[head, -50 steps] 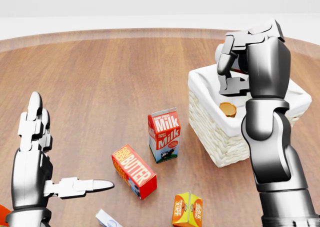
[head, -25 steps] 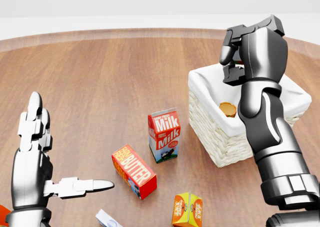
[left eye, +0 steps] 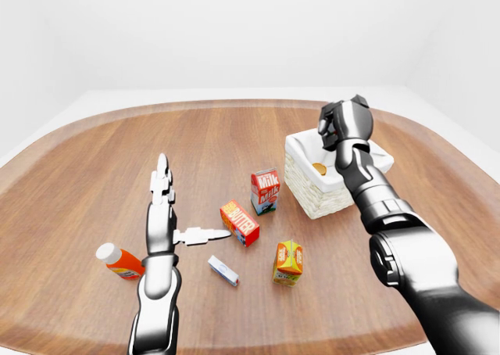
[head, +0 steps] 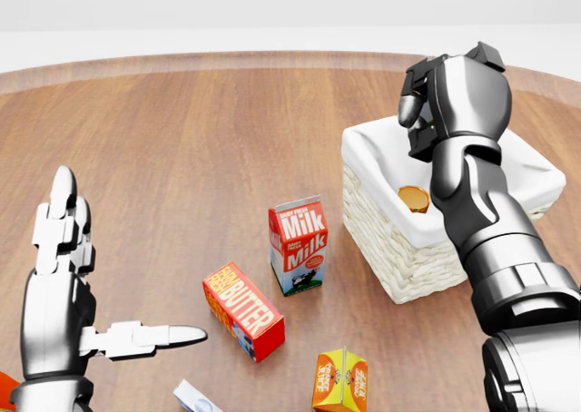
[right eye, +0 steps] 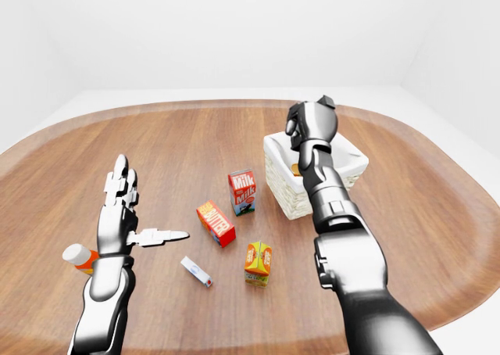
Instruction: Pick up the alphabet soup and the tomato sauce, and put them in the basket.
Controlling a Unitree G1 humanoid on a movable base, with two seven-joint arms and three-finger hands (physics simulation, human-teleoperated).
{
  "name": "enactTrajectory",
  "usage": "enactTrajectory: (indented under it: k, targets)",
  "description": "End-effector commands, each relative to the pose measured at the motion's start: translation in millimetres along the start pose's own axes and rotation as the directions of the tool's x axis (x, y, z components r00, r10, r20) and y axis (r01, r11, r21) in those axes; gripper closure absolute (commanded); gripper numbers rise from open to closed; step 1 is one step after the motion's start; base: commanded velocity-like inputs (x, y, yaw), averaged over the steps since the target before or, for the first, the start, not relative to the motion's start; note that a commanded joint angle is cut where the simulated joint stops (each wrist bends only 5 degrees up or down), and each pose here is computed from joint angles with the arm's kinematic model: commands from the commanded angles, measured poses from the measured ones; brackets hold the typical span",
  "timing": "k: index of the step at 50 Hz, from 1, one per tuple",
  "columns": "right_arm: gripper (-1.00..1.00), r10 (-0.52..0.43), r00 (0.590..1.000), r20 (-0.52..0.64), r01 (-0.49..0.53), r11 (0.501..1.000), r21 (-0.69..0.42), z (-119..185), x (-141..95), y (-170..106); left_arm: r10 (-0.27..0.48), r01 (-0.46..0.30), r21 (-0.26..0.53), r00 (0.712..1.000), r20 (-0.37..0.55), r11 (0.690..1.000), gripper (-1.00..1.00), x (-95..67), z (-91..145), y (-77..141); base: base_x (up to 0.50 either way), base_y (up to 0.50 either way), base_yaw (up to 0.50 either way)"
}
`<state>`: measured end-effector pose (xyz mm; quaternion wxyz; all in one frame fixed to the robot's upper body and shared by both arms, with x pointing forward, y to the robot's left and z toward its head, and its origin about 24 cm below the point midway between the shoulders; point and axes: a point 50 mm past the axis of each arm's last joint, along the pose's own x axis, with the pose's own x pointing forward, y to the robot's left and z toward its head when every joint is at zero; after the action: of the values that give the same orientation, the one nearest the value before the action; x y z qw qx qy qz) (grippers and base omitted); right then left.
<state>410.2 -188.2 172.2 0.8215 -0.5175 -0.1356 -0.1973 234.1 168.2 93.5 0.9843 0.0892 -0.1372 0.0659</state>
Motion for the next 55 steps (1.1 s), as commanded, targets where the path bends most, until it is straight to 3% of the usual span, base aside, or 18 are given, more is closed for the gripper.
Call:
enactTrajectory:
  k: [1, 13, 25, 55]
  targets:
    - [1.00, 0.040, 0.999, 0.003, -0.040, 0.998, -0.039, 4, 3, 3, -0.001, 0.001, 0.000, 1.000, 0.003, 1.000, -1.00, -0.3, 1, 0, 0.00, 0.00, 0.00]
    - [1.00, 0.076, 0.995, 0.068, -0.064, 0.985, -0.157, 10, 3, 7, -0.003, 0.003, -0.001, 1.000, 0.004, 1.000, -1.00, -0.8, 1, 0, 0.00, 0.00, 0.00]
    - [1.00, 0.129, 0.984, 0.125, -0.082, 0.941, -0.327, 4, 0, 10, -0.003, 0.003, -0.001, 1.000, 0.001, 1.000, -1.00, -0.7, 0, 0, 0.00, 0.00, 0.00]
    - [1.00, 0.188, 0.980, 0.063, -0.157, 0.928, -0.337, -17, -16, 25, 0.000, 0.000, -0.003, 1.000, 0.008, 1.000, -1.00, -0.2, 2, 0, 0.00, 0.00, 0.00]
